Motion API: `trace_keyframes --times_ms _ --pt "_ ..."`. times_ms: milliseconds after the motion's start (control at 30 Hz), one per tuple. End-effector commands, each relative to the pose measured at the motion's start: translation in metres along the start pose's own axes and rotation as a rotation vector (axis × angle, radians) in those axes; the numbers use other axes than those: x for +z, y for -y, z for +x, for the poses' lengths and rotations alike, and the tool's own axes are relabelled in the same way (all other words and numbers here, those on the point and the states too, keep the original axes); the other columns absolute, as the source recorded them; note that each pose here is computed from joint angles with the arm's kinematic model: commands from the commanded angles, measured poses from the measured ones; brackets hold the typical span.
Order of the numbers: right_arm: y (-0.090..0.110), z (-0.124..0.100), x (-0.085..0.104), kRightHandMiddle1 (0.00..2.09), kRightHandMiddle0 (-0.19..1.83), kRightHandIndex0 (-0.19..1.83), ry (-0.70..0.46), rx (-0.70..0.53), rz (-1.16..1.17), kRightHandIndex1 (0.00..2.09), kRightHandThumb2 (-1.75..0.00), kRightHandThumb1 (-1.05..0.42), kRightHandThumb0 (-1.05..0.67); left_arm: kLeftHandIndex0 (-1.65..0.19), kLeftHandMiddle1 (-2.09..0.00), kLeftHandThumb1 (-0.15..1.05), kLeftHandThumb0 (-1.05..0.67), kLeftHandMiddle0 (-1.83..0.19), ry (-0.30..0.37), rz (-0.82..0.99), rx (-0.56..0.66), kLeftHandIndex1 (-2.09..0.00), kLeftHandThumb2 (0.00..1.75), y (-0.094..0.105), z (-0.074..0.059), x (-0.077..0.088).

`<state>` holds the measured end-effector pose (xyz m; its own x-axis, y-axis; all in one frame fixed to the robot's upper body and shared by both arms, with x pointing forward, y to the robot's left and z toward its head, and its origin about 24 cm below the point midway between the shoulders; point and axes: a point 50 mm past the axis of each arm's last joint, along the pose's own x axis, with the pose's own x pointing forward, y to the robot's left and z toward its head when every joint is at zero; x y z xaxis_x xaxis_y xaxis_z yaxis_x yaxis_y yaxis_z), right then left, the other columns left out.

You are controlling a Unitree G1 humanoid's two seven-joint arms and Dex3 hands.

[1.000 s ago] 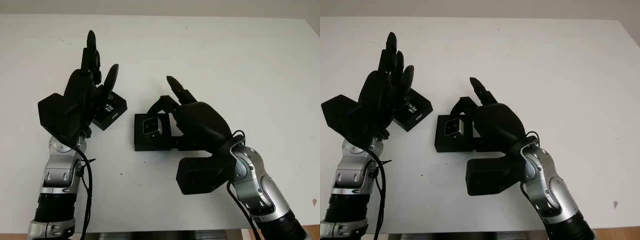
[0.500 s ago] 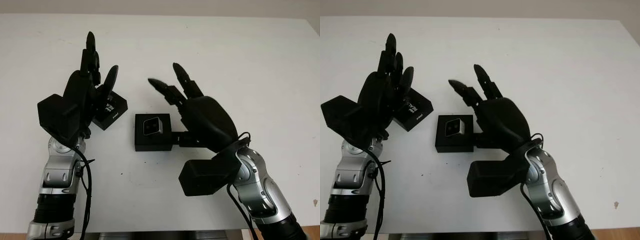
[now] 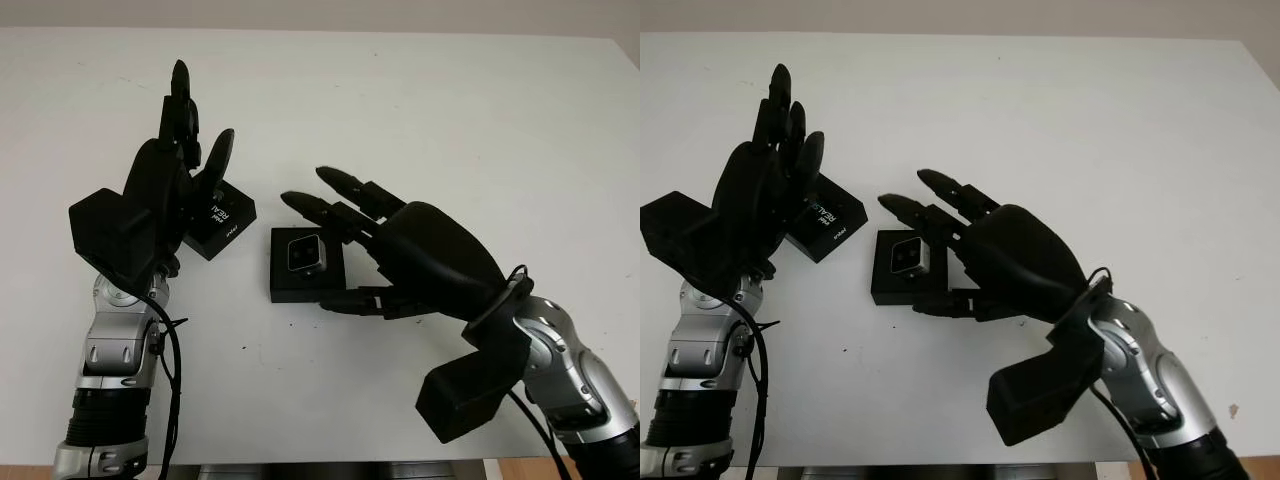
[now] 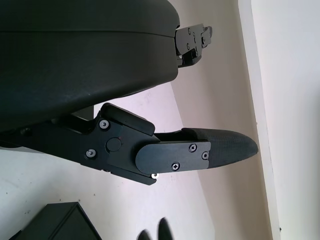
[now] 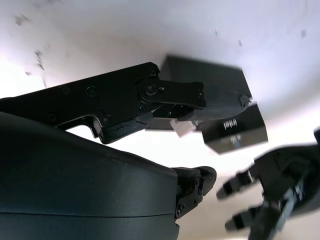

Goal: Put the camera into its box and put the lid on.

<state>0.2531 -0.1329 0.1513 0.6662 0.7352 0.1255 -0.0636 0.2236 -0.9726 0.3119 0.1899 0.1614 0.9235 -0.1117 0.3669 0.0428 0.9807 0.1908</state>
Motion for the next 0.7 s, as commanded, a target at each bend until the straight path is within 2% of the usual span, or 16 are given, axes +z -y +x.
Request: trace_keyframes --times_ms 0,133,367,467,667 --pt "-0.001 -0.005 -0.002 0.15 0.18 0.09 0.005 0.035 -0.011 0.07 -0.54 -1.05 -0.7 0.19 0.0 1.05 -0.79 0.19 0.012 0.006 0.004 0.0 0.51 -0.003 -0.002 0.001" --pt "-0.001 -0.01 -0.005 0.14 0.18 0.09 0.005 0.114 -0.068 0.07 -0.58 -1.05 -0.72 0.19 0.0 1.05 -0.8 0.19 0.008 0.012 0.006 0.0 0.52 -0.004 -0.002 0.002" --pt "-0.01 -0.021 -0.01 0.15 0.22 0.14 -0.018 0.227 -0.148 0.08 -0.55 -1.05 -0.71 0.19 0.0 1.05 -0.8 0.19 0.01 0.008 0.014 0.0 0.5 -0.006 -0.004 0.002" --pt "-0.014 -0.023 -0.01 0.13 0.2 0.11 -0.028 0.282 -0.195 0.06 -0.58 -1.05 -0.73 0.19 0.0 1.05 -0.81 0.19 0.007 0.008 0.011 0.0 0.5 -0.006 -0.005 0.002" --pt "-0.021 -0.027 -0.009 0.19 0.35 0.01 -0.047 0.323 -0.229 0.02 -0.51 -1.05 -0.79 0.19 0.0 1.05 -0.81 0.19 0.013 0.005 0.014 0.0 0.49 -0.006 -0.006 0.004"
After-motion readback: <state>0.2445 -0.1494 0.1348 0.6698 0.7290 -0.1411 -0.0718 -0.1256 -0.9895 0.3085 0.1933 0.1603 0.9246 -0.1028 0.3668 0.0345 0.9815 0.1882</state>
